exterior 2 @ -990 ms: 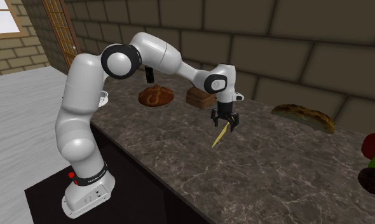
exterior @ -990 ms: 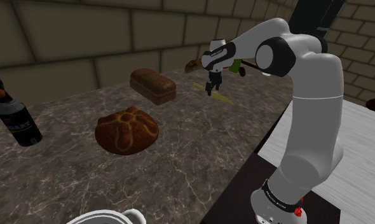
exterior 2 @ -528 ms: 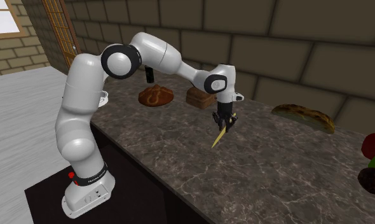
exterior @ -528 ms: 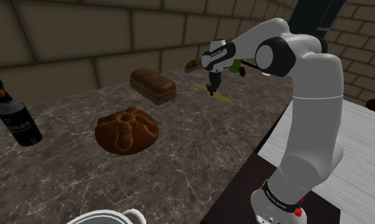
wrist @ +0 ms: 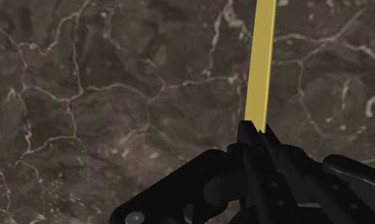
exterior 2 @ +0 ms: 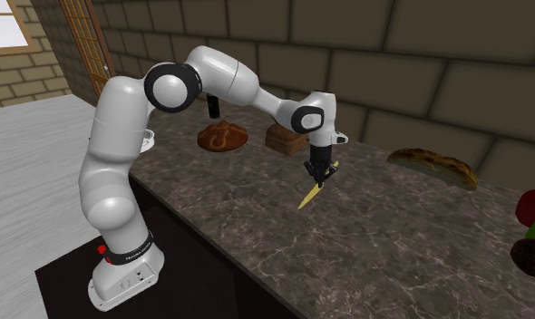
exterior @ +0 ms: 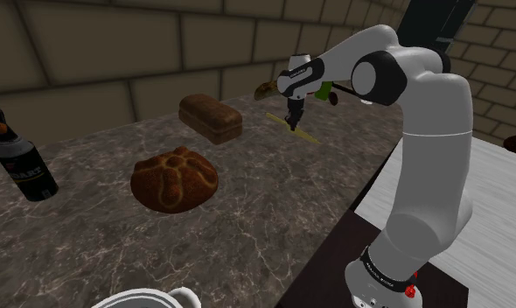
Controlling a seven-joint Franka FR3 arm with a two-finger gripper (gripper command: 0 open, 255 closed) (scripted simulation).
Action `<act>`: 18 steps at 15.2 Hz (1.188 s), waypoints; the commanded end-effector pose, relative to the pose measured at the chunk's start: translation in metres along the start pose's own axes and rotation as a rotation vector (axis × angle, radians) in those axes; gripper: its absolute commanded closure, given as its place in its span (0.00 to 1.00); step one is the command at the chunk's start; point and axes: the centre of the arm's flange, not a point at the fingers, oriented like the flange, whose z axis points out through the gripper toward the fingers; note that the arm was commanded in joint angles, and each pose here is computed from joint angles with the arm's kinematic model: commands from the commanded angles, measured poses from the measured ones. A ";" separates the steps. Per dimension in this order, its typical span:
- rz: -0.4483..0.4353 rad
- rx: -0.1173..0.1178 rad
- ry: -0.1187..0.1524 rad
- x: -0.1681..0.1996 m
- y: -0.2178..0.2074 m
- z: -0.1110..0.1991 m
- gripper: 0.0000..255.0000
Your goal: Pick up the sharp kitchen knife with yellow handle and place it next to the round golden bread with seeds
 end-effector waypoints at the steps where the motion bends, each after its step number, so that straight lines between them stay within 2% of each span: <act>1: 0.000 0.000 -0.001 0.000 0.000 0.000 0.00; 4: -0.002 -0.012 0.080 -0.037 -0.003 -0.026 0.00; 12: -0.002 -0.012 0.080 -0.034 -0.002 0.014 0.00; 18: -0.002 -0.012 0.080 -0.034 -0.002 0.014 0.00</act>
